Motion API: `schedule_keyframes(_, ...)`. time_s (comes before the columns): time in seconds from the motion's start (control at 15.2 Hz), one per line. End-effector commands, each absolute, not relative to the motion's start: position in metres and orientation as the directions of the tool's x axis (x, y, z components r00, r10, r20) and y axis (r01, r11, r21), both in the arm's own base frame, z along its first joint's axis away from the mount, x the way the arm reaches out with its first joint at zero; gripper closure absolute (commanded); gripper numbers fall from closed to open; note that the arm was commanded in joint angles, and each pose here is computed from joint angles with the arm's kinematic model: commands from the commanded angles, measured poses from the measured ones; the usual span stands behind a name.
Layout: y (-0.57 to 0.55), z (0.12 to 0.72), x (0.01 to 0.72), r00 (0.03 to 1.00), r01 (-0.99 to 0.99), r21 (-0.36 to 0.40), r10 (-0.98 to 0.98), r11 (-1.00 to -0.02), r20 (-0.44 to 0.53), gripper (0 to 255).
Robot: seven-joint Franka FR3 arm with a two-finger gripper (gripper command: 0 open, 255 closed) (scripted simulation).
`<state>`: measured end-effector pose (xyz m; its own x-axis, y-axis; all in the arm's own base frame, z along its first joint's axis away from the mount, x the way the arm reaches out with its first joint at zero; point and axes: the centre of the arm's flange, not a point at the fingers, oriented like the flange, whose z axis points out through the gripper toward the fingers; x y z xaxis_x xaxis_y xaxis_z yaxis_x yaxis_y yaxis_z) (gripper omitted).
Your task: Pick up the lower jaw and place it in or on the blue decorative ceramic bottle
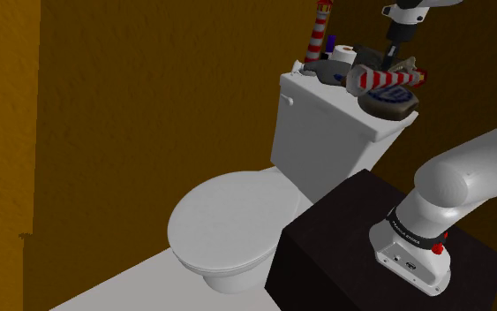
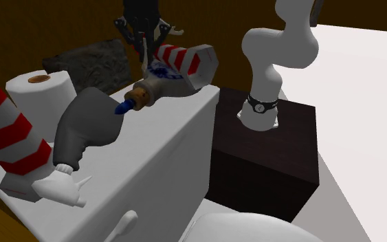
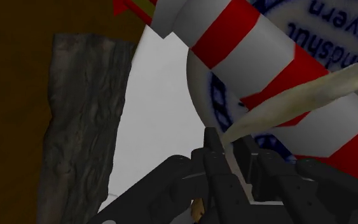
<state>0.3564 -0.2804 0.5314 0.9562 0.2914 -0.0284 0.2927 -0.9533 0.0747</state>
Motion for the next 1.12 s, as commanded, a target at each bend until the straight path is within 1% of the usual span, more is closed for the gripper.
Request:
schedule_keyframes(0.0,-0.278,0.522,0.357,0.956,0.294,0.063,0.292,-0.954,-0.038,255)
schedule_keyframes(0.4,-0.278,0.522,0.357,0.956,0.294,0.063,0.292,-0.954,-0.038,255)
schedule_keyframes(0.46,-0.279,0.523,0.356,0.956,0.294,0.063,0.292,-0.954,-0.038,0)
schedule_keyframes(0.79,-0.278,0.522,0.357,0.956,0.294,0.063,0.292,-0.954,-0.038,0)
schedule_keyframes(1.06,-0.275,0.572,0.358,0.956,0.294,0.063,0.292,-0.954,-0.038,0)
